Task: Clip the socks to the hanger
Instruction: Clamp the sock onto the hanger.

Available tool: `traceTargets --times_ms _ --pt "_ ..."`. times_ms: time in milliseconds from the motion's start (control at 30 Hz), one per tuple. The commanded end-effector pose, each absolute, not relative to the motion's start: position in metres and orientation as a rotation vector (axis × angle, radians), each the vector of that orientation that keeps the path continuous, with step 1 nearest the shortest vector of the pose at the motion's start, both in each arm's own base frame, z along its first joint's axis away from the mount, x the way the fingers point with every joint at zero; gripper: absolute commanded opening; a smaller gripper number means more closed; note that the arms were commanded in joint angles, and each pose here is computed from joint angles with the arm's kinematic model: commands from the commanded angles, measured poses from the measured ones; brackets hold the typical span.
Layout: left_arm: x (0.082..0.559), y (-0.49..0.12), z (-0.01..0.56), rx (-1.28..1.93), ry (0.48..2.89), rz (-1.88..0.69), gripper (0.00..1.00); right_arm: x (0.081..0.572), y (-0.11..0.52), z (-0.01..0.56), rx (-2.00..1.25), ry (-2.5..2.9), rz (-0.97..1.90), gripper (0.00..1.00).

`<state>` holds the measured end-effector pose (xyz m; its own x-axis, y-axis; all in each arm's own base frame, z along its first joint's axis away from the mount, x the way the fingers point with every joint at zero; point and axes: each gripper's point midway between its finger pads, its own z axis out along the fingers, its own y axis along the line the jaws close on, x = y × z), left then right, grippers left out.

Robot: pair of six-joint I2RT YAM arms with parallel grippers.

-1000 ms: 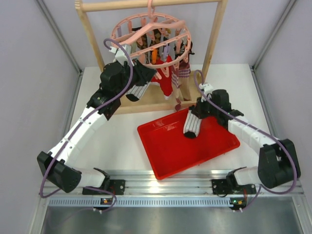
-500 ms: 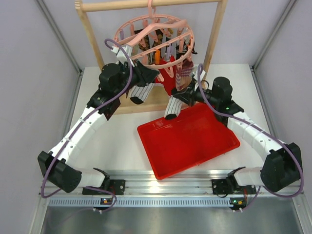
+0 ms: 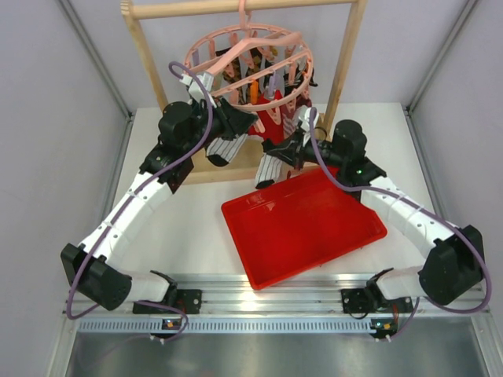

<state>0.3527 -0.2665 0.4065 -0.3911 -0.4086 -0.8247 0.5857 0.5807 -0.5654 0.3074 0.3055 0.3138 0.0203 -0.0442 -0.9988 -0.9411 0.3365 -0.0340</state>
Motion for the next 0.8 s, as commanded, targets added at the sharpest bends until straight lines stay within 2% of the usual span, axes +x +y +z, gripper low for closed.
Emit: traceTargets --times_ms 0,400,767 --pt "0.347 -0.274 0.412 0.192 1.629 -1.129 0.0 0.312 0.315 0.358 -1.005 1.207 0.865 0.0" --pt "0.343 -0.276 0.41 0.211 1.638 -1.156 0.0 0.326 0.319 0.367 -0.976 1.194 0.838 0.0" --pt "0.346 -0.276 0.408 0.217 1.639 -1.143 0.0 0.312 0.324 0.381 -1.0 1.139 0.908 0.0"
